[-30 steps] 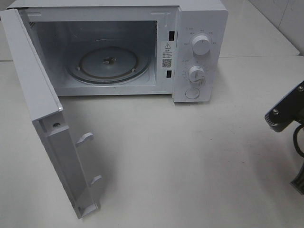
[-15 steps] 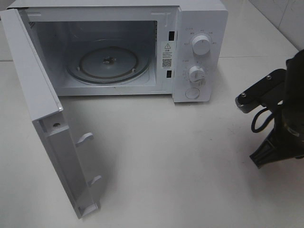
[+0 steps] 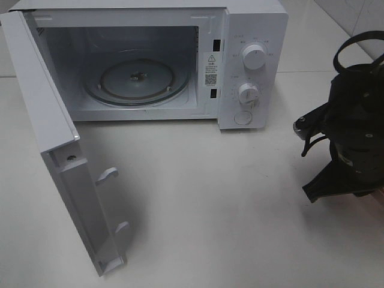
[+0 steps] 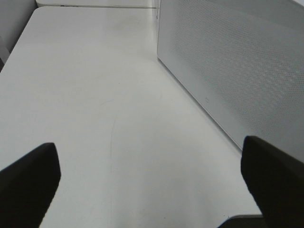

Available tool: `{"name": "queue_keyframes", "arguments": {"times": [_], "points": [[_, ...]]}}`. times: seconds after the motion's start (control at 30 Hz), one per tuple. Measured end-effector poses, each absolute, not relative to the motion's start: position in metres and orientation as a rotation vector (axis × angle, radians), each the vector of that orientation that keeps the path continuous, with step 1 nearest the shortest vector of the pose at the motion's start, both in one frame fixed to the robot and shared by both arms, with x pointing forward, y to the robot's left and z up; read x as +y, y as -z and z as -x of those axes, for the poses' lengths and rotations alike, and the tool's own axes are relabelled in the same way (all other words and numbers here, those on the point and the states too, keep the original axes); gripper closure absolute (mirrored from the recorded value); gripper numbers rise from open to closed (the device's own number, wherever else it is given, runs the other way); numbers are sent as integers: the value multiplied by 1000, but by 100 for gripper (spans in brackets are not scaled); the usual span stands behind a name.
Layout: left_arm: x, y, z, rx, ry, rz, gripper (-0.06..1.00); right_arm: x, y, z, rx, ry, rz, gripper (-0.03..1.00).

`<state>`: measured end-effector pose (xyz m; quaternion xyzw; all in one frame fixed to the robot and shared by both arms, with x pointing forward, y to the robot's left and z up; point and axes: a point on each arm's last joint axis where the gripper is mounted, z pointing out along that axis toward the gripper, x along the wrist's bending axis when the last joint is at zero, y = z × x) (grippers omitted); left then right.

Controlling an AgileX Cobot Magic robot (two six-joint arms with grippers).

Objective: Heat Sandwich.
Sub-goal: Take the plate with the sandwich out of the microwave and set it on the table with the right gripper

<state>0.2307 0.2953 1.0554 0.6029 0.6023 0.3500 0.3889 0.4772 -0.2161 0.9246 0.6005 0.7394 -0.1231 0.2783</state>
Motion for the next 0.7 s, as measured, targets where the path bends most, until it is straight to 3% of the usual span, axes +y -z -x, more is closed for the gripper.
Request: {"name": "queue_keyframes", "arguments": {"times": [0.7], "points": [[295,-1055,-231,1532,-890,-1533,-3,-232,-874,-503,1925,341,-1725,88]]}}
